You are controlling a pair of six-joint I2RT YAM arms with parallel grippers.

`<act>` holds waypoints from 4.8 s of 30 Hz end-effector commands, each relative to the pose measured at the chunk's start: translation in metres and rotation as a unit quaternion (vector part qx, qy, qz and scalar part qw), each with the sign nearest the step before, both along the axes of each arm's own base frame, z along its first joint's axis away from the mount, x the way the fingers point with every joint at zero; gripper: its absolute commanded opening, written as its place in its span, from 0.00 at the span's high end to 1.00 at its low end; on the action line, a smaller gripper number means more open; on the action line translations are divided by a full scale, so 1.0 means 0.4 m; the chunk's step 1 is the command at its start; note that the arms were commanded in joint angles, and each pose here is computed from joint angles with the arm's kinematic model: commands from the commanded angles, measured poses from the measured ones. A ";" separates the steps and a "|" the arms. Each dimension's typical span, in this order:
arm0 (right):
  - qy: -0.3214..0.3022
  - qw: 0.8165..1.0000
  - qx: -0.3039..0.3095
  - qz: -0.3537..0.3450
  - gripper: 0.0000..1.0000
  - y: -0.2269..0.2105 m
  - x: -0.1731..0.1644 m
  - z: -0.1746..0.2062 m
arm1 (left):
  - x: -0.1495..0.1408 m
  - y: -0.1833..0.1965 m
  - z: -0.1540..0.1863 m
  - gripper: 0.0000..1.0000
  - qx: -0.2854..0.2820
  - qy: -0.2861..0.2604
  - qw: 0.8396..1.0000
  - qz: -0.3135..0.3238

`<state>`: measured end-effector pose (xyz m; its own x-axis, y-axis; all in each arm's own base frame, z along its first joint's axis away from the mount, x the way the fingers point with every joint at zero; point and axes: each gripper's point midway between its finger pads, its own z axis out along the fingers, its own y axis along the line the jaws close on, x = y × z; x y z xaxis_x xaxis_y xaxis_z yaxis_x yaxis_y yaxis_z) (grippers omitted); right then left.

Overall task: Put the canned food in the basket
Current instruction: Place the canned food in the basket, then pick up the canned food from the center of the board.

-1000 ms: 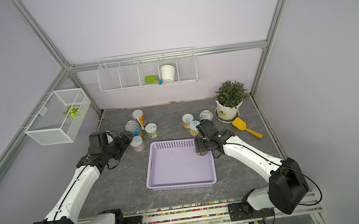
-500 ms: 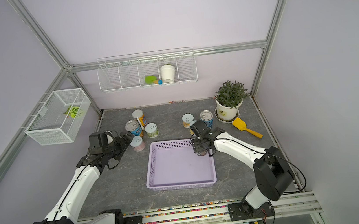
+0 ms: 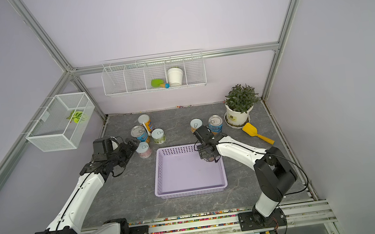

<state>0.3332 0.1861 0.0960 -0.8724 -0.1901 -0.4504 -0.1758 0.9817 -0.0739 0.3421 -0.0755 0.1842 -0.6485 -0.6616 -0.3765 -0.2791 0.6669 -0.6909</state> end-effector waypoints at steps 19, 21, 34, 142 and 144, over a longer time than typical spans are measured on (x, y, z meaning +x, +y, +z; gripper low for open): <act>-0.136 0.986 0.039 -0.087 0.02 -0.093 -0.019 0.293 | 0.008 0.000 0.017 0.02 0.008 -0.009 1.000 -0.002; -0.129 0.983 0.079 -0.103 0.02 -0.106 -0.069 0.350 | 0.010 0.001 0.015 0.02 0.010 -0.007 1.000 -0.002; -0.285 0.931 0.221 -0.053 0.02 -0.117 -0.136 0.457 | 0.005 -0.064 0.050 0.00 0.150 0.007 0.987 -0.056; -0.311 0.937 0.143 -0.063 0.01 -0.157 -0.095 0.349 | 0.142 -0.096 0.177 0.28 0.261 -0.055 0.963 -0.042; -0.311 0.938 0.144 -0.063 0.02 -0.156 -0.095 0.347 | 0.123 -0.129 0.197 0.28 0.260 -0.068 0.962 -0.058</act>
